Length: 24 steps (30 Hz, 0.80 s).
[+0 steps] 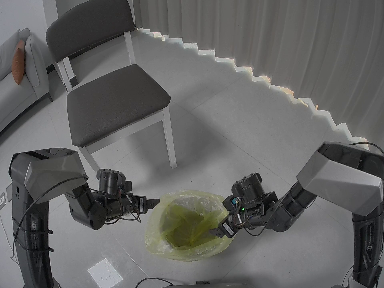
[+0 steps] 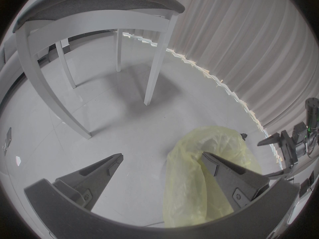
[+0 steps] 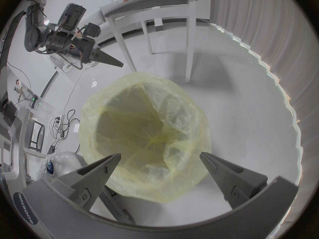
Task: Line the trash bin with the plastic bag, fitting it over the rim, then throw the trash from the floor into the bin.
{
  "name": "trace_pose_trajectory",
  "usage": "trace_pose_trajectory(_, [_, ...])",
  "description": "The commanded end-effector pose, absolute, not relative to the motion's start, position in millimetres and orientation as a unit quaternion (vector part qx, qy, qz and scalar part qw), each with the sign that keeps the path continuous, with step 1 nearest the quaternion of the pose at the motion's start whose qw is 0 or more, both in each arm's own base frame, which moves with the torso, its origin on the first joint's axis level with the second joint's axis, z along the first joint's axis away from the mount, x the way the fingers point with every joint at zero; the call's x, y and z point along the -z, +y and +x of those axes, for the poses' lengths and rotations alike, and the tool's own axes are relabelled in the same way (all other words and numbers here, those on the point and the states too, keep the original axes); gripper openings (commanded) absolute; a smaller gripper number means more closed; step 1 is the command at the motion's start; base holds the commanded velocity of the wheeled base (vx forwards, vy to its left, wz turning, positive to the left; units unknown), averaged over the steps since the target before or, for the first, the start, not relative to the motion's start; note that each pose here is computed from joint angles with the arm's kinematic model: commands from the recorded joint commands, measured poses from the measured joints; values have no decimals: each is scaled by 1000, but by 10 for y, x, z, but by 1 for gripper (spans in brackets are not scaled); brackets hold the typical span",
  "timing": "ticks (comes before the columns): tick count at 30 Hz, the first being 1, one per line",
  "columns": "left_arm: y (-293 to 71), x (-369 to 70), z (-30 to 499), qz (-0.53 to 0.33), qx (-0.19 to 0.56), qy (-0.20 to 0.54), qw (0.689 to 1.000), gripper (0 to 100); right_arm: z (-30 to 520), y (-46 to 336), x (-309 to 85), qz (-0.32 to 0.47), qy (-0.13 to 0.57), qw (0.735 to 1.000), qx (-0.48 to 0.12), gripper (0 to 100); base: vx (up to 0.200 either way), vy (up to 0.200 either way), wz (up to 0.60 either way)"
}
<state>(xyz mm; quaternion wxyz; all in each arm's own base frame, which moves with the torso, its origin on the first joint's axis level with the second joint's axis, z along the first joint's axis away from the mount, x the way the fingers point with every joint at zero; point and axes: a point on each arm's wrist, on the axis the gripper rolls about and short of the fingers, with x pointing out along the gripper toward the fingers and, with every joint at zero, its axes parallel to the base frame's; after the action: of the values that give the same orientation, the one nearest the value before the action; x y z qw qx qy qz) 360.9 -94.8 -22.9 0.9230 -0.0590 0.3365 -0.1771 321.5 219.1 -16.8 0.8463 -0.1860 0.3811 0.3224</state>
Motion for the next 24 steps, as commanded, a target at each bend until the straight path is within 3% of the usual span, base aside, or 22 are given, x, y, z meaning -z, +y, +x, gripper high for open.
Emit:
trace_pose_trajectory(1, [-869, 92, 3293, -63, 205, 327, 920, 100, 3345, 2436, 401, -197, 373, 845, -329, 100, 0, 0, 0])
trace_pose_trajectory(24, [-790, 390, 3035, -38, 218, 349, 911, 100, 2907, 2367, 579, -273, 433, 776, -368, 100, 0, 0, 0])
